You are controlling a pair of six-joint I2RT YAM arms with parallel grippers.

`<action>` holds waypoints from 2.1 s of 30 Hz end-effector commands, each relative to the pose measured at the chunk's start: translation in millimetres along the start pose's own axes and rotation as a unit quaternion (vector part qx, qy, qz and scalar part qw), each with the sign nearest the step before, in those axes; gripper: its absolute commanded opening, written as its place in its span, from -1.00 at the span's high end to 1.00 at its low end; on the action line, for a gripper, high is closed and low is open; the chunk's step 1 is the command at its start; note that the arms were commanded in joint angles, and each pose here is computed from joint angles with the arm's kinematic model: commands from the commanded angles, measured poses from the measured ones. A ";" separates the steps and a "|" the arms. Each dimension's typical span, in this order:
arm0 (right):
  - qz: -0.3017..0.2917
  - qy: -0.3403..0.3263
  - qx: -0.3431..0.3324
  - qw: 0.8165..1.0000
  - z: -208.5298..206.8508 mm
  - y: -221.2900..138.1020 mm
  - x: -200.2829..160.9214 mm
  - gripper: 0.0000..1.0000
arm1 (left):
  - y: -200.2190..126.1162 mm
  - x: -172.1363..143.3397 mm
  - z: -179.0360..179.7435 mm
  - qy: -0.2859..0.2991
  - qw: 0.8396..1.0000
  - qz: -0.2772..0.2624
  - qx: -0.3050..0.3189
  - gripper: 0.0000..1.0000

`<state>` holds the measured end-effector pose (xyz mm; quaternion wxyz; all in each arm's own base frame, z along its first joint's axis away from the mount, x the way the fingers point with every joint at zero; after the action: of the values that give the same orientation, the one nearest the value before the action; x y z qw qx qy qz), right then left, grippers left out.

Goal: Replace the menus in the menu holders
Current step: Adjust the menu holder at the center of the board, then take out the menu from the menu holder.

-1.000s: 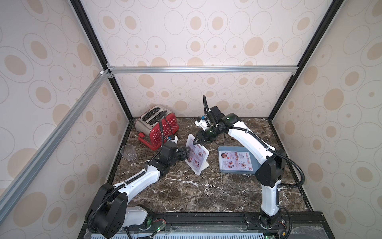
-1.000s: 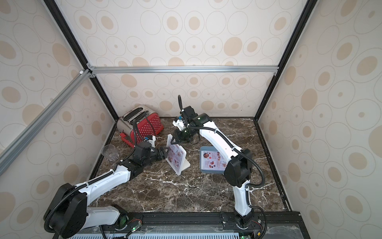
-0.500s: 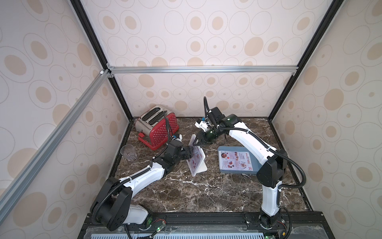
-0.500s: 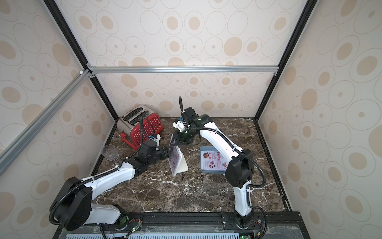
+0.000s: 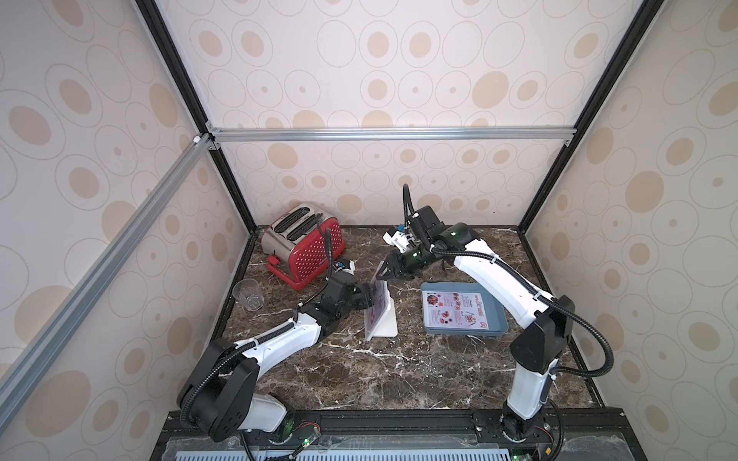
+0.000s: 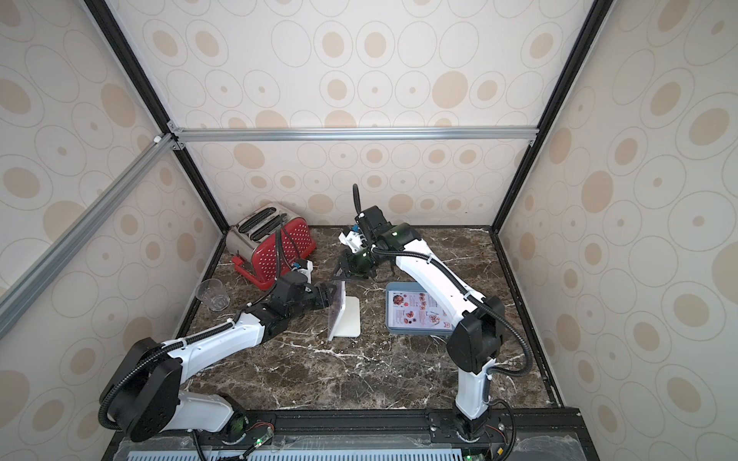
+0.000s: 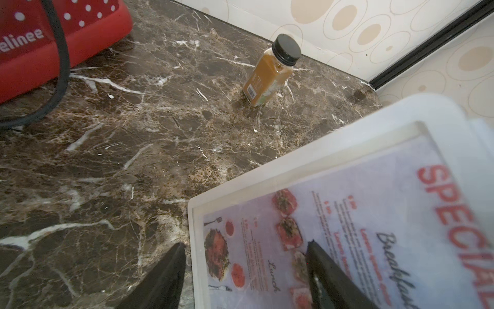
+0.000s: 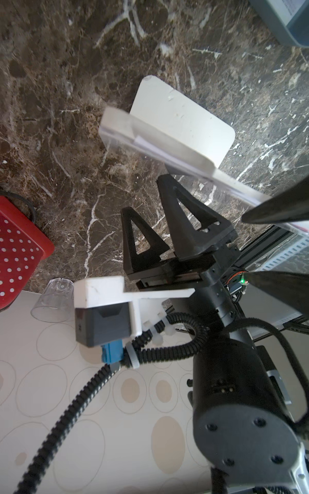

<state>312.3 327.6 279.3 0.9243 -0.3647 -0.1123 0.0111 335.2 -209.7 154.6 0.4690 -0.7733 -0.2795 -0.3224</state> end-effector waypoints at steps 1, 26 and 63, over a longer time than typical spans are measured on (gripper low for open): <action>-0.037 0.022 -0.020 0.999 -1.7 -16.0 1.0 0.35 | 0.1 7.7 -8.9 0.008 1.000 -0.012 -0.006 -0.41; -0.009 0.110 -0.063 0.992 -27.0 23.7 2.8 0.88 | -3.0 9.2 -11.0 0.017 1.000 -0.015 -0.005 -0.41; -0.016 0.103 -0.056 0.993 -14.2 4.2 0.0 0.80 | -0.9 7.3 -11.0 0.017 1.000 -0.013 -0.005 -0.40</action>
<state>320.5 319.5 248.7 0.9038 -0.4252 -0.0141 -0.0459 333.9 -211.9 154.9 0.4726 -0.7687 -0.2775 -0.3298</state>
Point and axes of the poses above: each gripper's point midway between its finger pads, its own y axis out along the fingers, its own z axis along the line the jaws close on, x = y × z, the point moved 2 cm from there along -y, back along the fingers, and after that the axes turned 8 degrees about y, right-handed, at the moved point
